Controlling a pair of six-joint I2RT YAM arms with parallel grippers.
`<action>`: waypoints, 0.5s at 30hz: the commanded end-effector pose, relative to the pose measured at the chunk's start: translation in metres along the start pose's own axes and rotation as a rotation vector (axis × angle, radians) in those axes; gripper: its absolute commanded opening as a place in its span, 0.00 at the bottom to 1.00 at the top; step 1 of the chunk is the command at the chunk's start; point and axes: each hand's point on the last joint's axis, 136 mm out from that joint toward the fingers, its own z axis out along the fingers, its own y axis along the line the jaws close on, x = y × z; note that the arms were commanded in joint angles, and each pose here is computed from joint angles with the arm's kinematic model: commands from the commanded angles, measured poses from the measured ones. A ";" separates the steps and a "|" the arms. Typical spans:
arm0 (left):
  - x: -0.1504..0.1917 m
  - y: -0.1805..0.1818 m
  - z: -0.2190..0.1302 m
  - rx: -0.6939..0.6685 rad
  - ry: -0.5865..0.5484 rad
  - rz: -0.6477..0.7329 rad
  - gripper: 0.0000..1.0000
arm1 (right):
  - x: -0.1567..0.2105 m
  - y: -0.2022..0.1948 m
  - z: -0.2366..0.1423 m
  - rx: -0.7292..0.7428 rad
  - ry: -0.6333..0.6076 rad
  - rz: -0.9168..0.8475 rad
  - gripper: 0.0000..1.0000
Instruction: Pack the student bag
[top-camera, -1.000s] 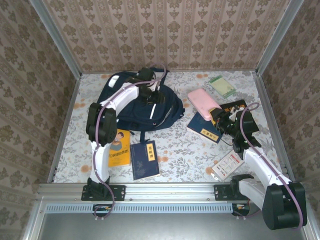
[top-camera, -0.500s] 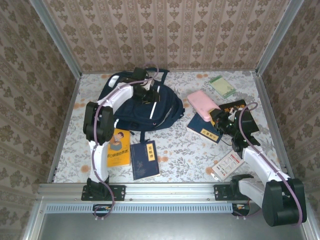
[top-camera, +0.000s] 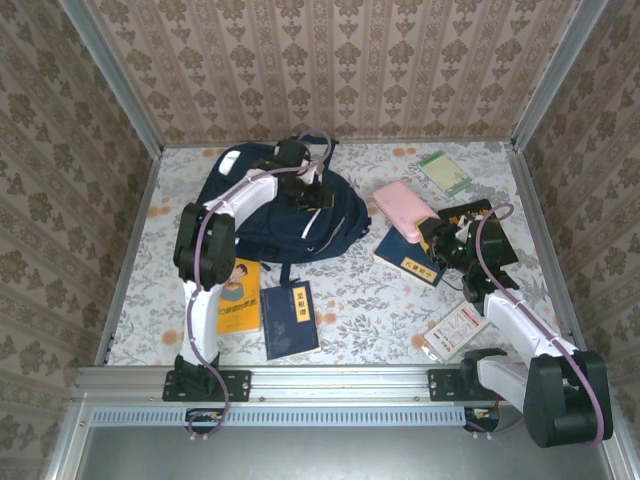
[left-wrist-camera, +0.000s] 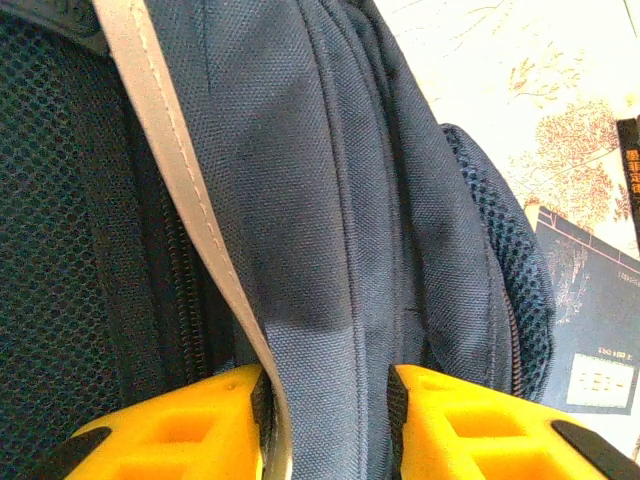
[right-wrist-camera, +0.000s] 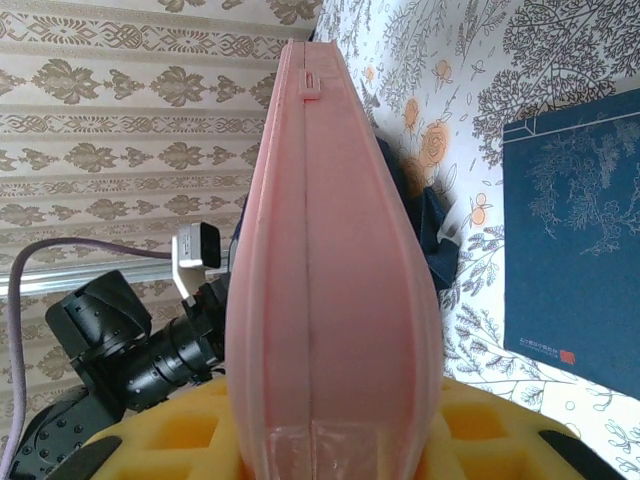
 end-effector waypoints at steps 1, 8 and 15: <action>0.007 0.009 0.006 0.003 0.028 -0.034 0.37 | 0.000 0.017 -0.002 -0.067 0.011 -0.049 0.24; 0.002 0.012 0.004 -0.019 0.024 -0.021 0.37 | 0.000 0.019 -0.001 -0.068 0.013 -0.051 0.24; 0.003 0.008 0.013 0.007 0.042 -0.038 0.07 | 0.001 0.022 -0.001 -0.074 0.019 -0.056 0.24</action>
